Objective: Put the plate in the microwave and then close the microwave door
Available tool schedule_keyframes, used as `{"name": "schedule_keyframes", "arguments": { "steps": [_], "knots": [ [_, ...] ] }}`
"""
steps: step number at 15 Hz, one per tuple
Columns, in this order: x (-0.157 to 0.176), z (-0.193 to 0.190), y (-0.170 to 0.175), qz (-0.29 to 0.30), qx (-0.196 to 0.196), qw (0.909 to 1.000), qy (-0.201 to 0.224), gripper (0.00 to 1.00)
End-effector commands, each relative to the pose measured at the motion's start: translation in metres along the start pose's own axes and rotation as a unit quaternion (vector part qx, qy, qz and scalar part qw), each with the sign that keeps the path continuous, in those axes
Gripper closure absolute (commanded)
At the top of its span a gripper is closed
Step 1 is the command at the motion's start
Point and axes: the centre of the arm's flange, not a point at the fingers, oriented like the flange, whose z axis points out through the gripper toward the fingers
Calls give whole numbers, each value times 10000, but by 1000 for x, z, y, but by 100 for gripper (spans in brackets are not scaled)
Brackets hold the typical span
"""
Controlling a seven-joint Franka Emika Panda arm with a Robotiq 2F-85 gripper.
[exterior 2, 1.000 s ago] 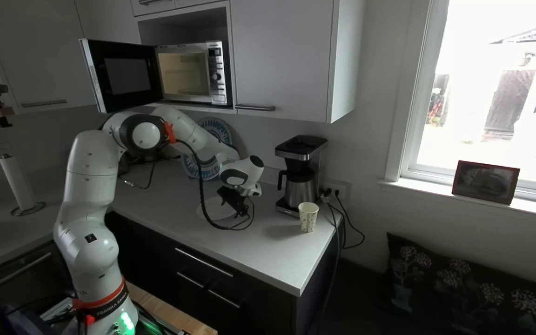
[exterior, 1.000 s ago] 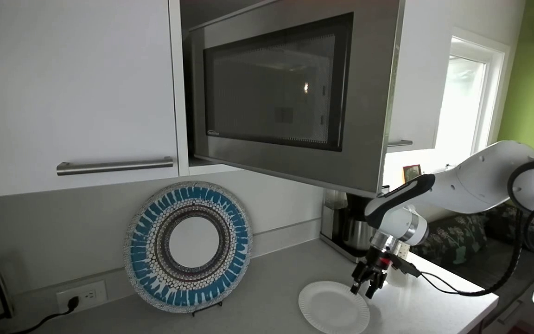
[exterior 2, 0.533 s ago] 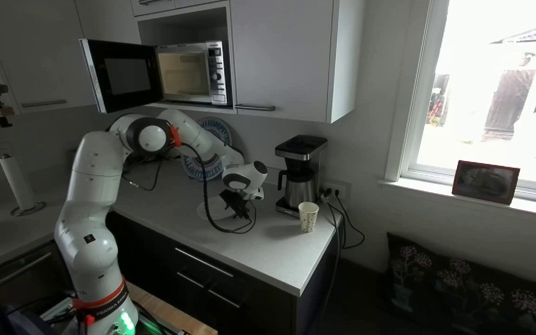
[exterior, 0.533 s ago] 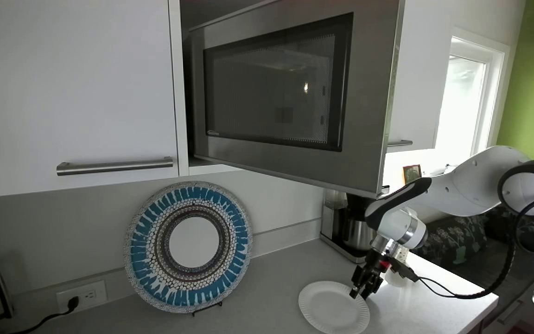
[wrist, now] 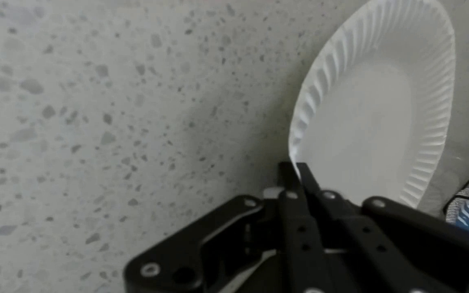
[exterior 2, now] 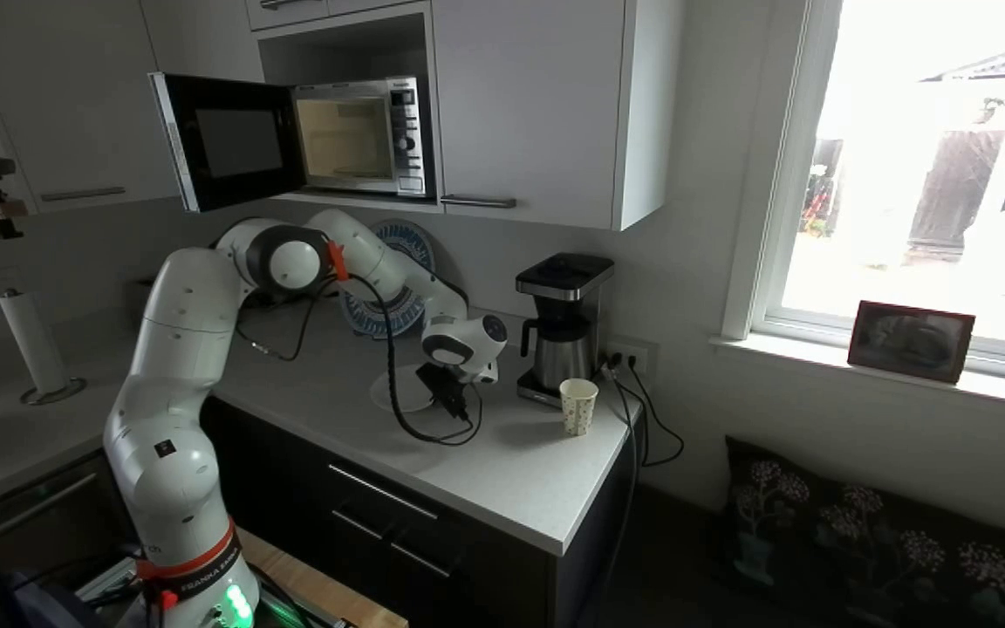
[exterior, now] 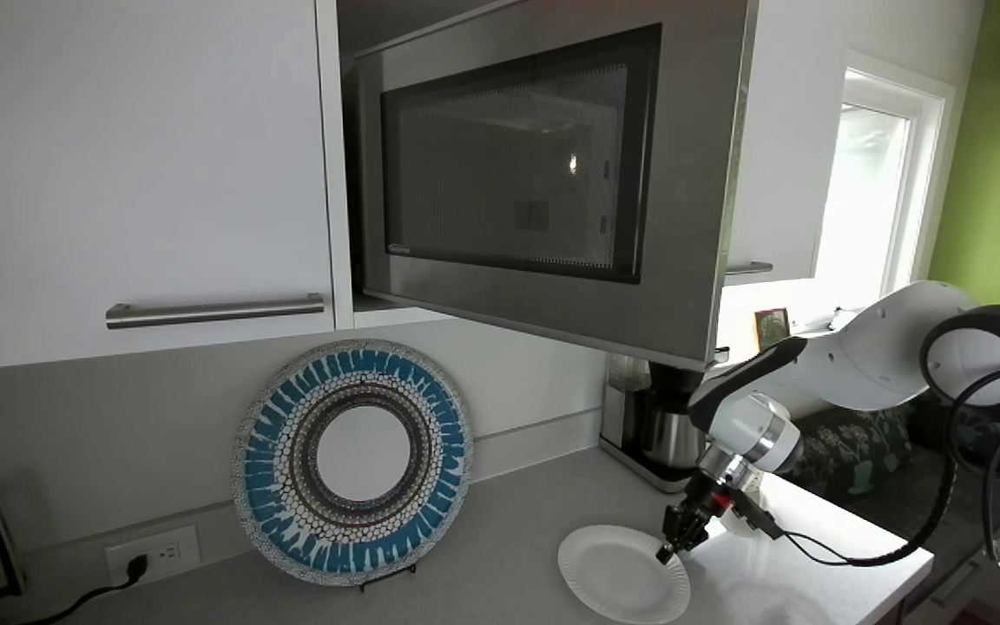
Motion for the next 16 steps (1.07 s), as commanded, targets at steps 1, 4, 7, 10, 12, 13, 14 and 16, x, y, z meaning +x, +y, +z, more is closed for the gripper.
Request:
{"name": "schedule_keyframes", "arguments": {
  "steps": [1, 4, 7, 10, 12, 13, 14, 16],
  "knots": [
    [-11, -6, 4, -274, 608, 9970, 388, 100],
    [-26, -23, -2, -512, 882, 9925, 667, 100],
    [-48, -43, -6, -652, 1077, 9894, 728, 100],
    [-74, -67, -11, -580, 1211, 9886, 678, 100],
    [-90, -87, -17, -428, 1433, 9858, 761, 100],
    [-97, -96, -21, -405, 1592, 9832, 796, 100],
    [-102, -103, -25, -450, 1731, 9804, 830, 100],
    [-110, -117, -35, -510, 1830, 9784, 822, 100]
  ]
}}
